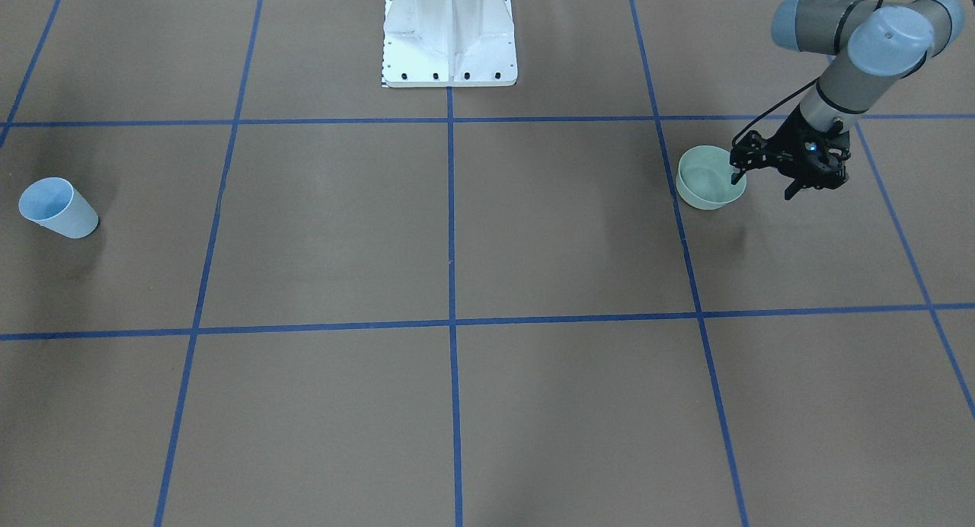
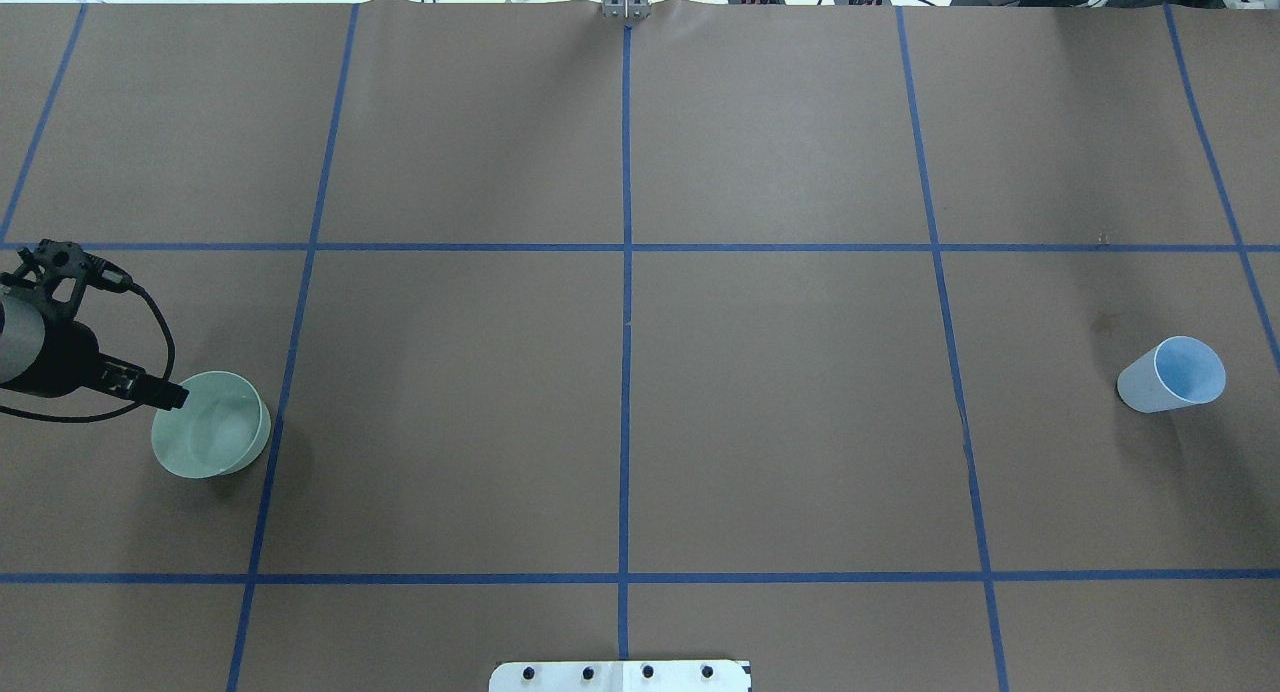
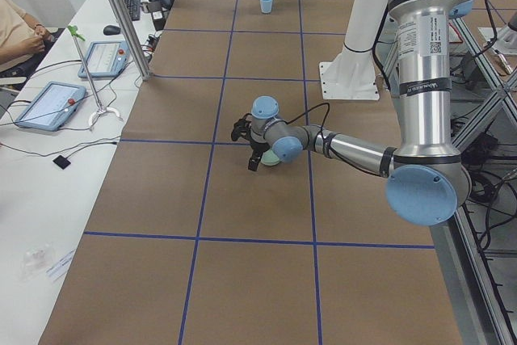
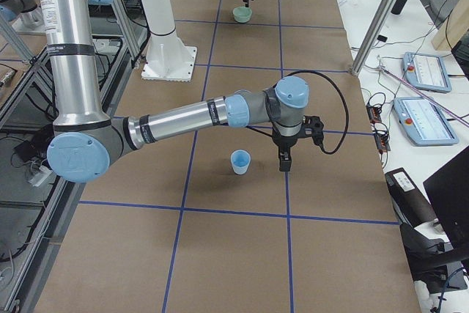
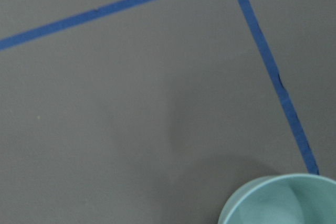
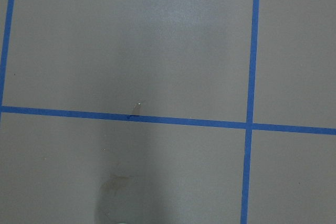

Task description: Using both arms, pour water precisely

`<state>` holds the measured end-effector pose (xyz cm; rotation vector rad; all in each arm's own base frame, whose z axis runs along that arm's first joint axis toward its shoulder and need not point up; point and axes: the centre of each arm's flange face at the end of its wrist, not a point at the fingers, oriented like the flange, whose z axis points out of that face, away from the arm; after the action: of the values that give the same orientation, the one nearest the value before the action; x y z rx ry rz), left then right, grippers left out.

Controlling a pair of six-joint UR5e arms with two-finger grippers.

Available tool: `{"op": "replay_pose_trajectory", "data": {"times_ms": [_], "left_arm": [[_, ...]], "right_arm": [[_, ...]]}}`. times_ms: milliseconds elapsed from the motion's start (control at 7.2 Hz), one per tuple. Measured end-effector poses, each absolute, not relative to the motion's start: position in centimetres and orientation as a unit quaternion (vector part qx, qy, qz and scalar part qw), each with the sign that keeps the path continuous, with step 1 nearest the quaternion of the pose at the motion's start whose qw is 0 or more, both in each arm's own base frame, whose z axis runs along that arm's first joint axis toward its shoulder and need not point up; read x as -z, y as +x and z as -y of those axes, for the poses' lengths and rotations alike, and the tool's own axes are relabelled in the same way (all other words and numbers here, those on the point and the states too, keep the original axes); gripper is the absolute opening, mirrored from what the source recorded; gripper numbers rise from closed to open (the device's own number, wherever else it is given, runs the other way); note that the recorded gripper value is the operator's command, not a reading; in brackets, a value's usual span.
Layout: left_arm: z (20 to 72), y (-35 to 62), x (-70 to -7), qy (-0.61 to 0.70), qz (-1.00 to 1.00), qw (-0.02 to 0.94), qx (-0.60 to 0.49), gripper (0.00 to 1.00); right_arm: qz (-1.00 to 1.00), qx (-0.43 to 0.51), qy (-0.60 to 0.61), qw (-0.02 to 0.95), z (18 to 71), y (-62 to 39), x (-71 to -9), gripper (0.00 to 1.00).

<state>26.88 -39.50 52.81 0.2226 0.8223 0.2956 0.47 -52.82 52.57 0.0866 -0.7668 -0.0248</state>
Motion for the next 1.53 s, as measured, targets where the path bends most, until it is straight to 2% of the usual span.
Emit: {"op": "replay_pose_trajectory", "data": {"times_ms": [139,1111,1528], "left_arm": [[39.0,27.5,-52.9,0.102,-0.398,0.9,-0.147,0.0],[38.4,28.3,-50.8,0.06,-0.449,0.875,-0.172,0.0],[43.3,31.0,-41.7,0.027,-0.454,0.877,-0.154,0.0]], "right_arm": [[0.373,0.011,0.04,0.927,52.6,0.5,-52.8,1.0],[0.373,0.012,0.04,0.927,52.5,0.5,-52.8,1.0],[0.373,0.011,0.04,0.927,52.5,0.5,-52.8,1.0]]}}
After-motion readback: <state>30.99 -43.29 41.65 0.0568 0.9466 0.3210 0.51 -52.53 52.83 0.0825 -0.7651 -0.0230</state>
